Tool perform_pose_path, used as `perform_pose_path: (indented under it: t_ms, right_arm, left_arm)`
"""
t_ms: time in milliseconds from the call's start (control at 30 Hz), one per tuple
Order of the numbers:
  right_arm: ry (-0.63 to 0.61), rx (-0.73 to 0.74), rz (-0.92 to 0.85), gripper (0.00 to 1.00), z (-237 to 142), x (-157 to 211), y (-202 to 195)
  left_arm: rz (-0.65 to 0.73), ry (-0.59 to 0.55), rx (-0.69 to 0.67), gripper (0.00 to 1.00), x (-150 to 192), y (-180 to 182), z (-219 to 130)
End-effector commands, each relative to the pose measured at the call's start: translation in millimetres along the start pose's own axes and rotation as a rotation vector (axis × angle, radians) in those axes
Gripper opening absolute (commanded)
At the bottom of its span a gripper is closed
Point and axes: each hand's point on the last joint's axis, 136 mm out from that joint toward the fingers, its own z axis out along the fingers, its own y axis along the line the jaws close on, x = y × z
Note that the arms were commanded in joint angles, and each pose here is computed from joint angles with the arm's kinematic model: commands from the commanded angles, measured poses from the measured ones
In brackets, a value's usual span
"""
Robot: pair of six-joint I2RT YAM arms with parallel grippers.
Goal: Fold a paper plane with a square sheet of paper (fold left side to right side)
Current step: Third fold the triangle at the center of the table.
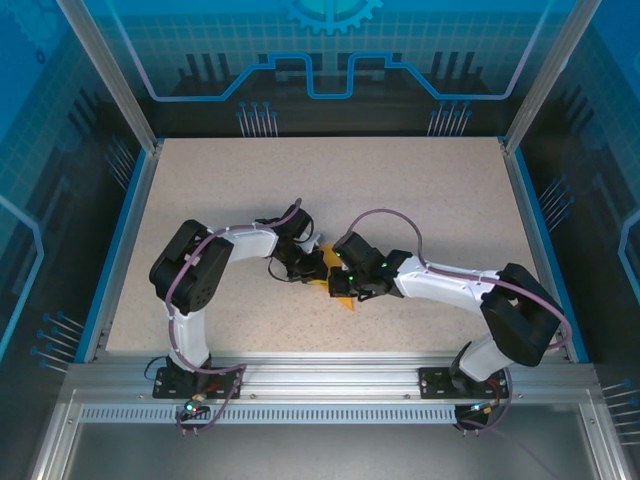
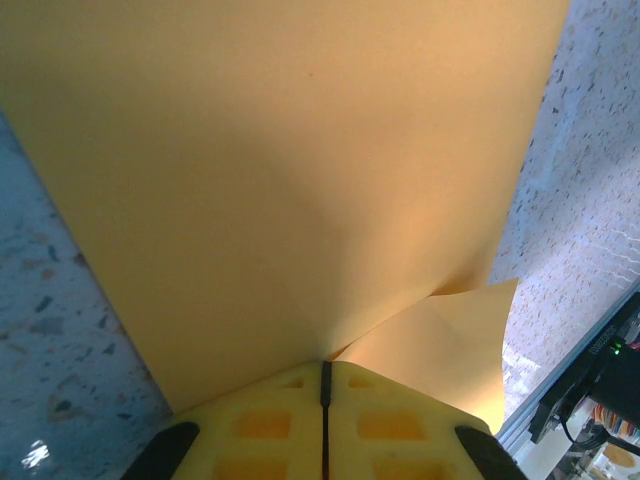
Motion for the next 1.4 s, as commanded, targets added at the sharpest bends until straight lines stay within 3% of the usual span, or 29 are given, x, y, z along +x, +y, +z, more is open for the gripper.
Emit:
perform_pose_path:
  t_ms: [0, 600, 1367]
  right_arm:
    - [0.012, -0.025, 0.026, 0.0, 7, 0, 12]
    - [0.077, 0.035, 0.098, 0.0, 34, 11, 0]
    - [0.13, 0.17, 0.142, 0.0, 35, 25, -27]
  left_arm:
    - [-0.015, 0.026, -0.134, 0.08, 12, 32, 10]
    - [-0.009, 0.028, -0.14, 0.08, 12, 31, 10]
    - [-0.007, 0.026, -0.149, 0.08, 12, 33, 9]
